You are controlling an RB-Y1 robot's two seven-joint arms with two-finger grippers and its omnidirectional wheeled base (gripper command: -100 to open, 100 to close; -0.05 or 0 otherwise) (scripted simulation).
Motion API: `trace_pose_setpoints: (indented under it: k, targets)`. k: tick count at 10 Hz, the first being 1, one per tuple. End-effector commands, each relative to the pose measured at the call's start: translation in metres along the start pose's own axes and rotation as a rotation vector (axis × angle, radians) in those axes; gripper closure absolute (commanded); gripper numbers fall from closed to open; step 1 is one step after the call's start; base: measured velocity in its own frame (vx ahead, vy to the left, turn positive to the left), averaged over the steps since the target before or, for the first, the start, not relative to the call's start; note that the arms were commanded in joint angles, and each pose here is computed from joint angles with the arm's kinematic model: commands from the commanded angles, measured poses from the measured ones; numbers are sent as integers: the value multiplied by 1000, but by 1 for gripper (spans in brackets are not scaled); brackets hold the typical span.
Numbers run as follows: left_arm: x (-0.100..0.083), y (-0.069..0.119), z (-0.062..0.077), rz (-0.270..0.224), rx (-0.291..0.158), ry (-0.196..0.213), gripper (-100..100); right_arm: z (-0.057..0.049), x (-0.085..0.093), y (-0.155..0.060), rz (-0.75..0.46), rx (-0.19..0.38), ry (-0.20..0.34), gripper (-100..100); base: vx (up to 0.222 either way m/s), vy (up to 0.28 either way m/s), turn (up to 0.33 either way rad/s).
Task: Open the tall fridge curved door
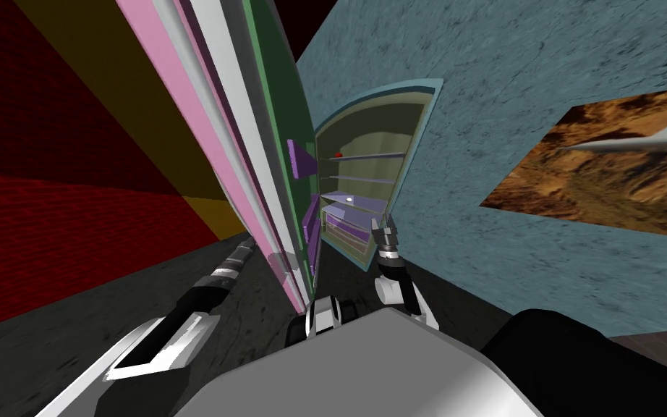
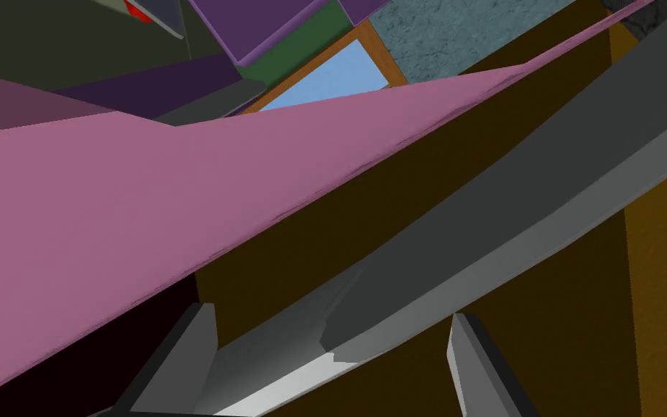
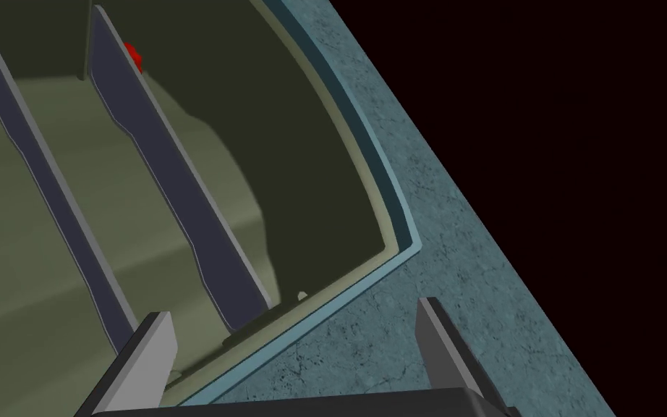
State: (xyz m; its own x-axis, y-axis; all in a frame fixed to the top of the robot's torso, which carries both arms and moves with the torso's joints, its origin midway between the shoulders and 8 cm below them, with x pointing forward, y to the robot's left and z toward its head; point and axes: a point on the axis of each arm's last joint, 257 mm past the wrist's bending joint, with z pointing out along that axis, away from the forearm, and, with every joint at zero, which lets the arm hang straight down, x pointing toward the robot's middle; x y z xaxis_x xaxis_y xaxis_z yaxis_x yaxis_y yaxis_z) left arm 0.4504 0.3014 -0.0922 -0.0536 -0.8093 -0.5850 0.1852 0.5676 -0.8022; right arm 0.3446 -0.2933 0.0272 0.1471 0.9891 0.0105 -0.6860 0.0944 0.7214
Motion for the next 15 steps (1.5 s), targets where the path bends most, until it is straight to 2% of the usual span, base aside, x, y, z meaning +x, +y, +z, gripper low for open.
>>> trace_pose_setpoints:
  k: [1,7,8,10,11,12,15]
  targets:
    - [5,-9,1,-13,30,17,100,0,0,0,0,0,0,0,40,231,-33]
    - [22,-24,-1,-29,70,68,100,0,0,0,0,0,0,0,41,258,-93]
    - [10,-21,0,-7,62,46,100,0,0,0,0,0,0,0,43,150,-15]
    - [20,-32,-1,-11,91,73,100,0,0,0,1,0,0,0,45,228,-99]
    - [20,-32,-1,-11,91,73,100,0,0,0,0,0,0,0,83,290,-54]
    - [9,-39,-2,0,85,65,-100,0,0,0,0,0,0,0,83,135,71]
    - [6,-56,-7,-6,95,76,-100,0,0,0,1,0,-1,0,18,-33,81]
